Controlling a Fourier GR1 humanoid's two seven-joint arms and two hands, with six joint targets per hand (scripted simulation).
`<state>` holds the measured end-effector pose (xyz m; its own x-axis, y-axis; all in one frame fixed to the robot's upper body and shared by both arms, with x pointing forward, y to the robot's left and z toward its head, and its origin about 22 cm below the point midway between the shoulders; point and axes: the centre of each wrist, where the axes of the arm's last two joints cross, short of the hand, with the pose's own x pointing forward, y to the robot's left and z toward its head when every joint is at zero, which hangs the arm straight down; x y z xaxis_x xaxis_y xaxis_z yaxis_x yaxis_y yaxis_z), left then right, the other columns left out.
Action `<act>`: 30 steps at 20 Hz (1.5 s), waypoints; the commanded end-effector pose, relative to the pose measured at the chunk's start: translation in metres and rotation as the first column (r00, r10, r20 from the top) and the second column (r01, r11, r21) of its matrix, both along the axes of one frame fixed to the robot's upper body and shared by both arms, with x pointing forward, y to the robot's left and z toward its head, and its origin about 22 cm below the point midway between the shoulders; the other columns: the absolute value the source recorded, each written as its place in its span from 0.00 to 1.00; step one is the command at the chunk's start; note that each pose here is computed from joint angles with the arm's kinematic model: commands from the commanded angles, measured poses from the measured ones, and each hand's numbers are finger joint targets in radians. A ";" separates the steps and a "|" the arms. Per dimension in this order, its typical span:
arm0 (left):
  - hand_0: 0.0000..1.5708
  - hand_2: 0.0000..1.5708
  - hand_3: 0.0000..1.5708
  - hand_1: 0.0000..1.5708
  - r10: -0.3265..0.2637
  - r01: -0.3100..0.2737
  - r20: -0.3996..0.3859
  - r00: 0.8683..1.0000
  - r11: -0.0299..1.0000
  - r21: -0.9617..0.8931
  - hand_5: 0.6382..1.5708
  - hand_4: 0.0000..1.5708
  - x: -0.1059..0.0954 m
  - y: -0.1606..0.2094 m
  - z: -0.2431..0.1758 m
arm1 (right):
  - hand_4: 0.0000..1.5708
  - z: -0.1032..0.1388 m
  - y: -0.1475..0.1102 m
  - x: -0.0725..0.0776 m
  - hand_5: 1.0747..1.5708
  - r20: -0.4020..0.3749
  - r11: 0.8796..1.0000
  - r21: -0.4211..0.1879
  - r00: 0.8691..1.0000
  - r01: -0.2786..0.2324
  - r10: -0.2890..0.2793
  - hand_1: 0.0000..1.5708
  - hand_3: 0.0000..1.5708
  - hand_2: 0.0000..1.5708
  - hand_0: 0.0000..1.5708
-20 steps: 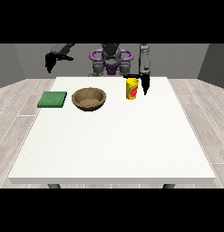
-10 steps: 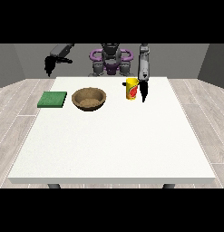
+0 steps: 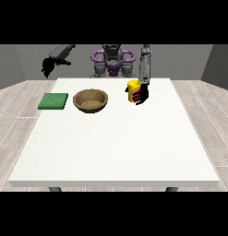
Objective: Pick the cup and pour the ball into the bowl, then pick the bowl and place it on the pad
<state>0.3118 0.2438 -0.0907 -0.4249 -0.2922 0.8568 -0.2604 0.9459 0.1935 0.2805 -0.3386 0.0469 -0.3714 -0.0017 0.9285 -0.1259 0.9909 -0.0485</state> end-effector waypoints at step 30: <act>0.96 1.00 1.00 0.96 0.333 -0.132 -0.084 0.939 0.575 0.807 0.65 0.96 0.097 -0.034 0.144 | 0.00 -0.044 -0.059 -0.004 1.00 -0.267 0.997 0.020 0.961 0.080 -0.072 0.00 0.00 0.00 0.00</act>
